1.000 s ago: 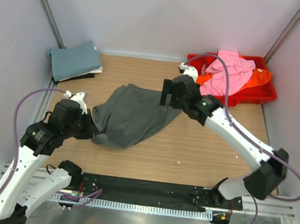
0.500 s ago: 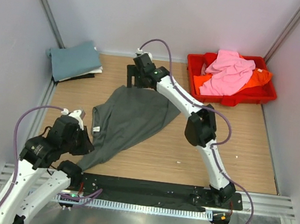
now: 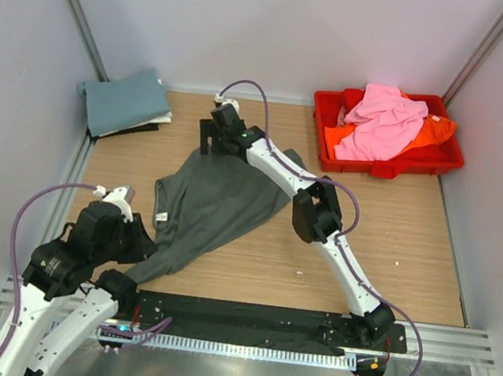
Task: Fold and stack the t-shirts
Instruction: Flatten the tshirt out
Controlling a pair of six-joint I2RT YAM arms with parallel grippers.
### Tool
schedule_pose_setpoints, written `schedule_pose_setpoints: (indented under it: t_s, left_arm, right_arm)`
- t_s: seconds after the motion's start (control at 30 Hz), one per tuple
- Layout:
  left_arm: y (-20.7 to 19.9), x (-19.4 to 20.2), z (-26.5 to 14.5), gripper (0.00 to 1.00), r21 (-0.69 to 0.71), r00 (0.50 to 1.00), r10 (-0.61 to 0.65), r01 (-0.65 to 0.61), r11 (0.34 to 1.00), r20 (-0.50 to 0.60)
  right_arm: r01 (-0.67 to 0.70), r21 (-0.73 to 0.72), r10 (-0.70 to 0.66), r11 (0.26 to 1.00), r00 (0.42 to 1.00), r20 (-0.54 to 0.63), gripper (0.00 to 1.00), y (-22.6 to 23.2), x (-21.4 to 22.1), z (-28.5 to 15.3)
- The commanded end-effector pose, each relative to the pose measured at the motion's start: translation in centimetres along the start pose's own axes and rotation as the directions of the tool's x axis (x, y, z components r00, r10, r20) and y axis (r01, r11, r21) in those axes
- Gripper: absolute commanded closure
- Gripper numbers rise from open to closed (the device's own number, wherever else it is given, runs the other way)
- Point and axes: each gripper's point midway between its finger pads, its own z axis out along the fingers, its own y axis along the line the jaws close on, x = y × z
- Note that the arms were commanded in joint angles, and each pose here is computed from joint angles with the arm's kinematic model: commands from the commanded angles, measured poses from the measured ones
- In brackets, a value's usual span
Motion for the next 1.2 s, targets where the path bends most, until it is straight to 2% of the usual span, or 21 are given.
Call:
schedule_pose_setpoints:
  t_s: [0.0,0.17,0.27,0.47,0.6,0.63,0.77,0.83,0.9,0.93,1.0,1.07,1.17]
  left_arm:
    - [-0.4,-0.8,-0.1,0.74,0.018,0.999,-0.022,0.021,1.0,0.043]
    - [-0.2,-1.1,-0.2,0.73,0.019,0.997,-0.038,0.036,0.999,0.064]
    - [-0.2,-1.2,-0.3,0.73,0.018,0.996,-0.044,0.043,0.999,0.076]
    - [0.0,-1.2,-0.2,0.72,0.012,0.996,-0.051,0.05,0.999,0.075]
    - [0.1,-1.3,-0.3,0.72,0.01,0.995,-0.058,0.057,0.998,0.083]
    - [0.0,-1.3,-0.3,0.72,0.01,0.995,-0.059,0.058,0.998,0.085]
    - [0.1,-1.4,-0.2,0.72,0.007,0.994,-0.062,0.062,0.998,0.087]
    - [0.1,-1.4,-0.2,0.72,0.006,0.994,-0.064,0.064,0.998,0.088]
    - [0.2,-1.4,-0.2,0.73,0.005,0.994,-0.066,0.066,0.998,0.089]
    - [0.2,-1.4,-0.2,0.73,0.004,0.994,-0.067,0.067,0.998,0.09]
    - [0.3,-1.5,-0.2,0.73,0.0,0.993,-0.071,0.072,0.997,0.091]
    - [0.3,-1.5,-0.3,0.73,-0.001,0.993,-0.075,0.076,0.997,0.096]
    - [0.3,-1.6,-0.3,0.73,0.001,0.992,-0.077,0.077,0.997,0.099]
  right_arm:
    - [0.015,-0.033,-0.009,0.999,0.987,0.163,0.12,2.6,-4.5,-1.0]
    - [0.021,-0.002,-0.021,1.0,0.987,0.158,0.17,1.9,-3.2,0.8]
    - [0.026,0.006,-0.026,1.0,0.989,0.145,0.3,1.6,-2.2,2.0]
    - [0.03,0.041,-0.035,0.999,0.991,0.132,0.4,0.7,-1.3,2.7]
    - [0.034,0.061,-0.042,0.998,0.99,0.133,0.57,0.4,-1.2,2.6]
    - [0.033,0.07,-0.043,0.997,0.99,0.137,0.66,0.1,-1.3,2.5]
    - [0.036,0.09,-0.05,0.995,0.986,0.158,0.81,-0.2,-2.1,1.6]
    - [0.043,0.101,-0.06,0.994,0.983,0.174,0.96,-0.3,-2.9,0.8]
    - [0.045,0.106,-0.065,0.993,0.979,0.195,0.96,-0.2,-4.0,-0.5]
    - [0.051,0.117,-0.074,0.992,0.977,0.199,0.9,-0.4,-4.3,-0.8]
    - [0.062,0.121,-0.085,0.991,0.976,0.203,0.72,-0.5,-4.6,-1.6]
    - [0.065,0.129,-0.091,0.99,0.974,0.208,0.68,-0.8,-5.1,-2.5]
    - [0.064,0.124,-0.087,0.99,0.977,0.195,0.68,-1.2,-4.9,-2.8]
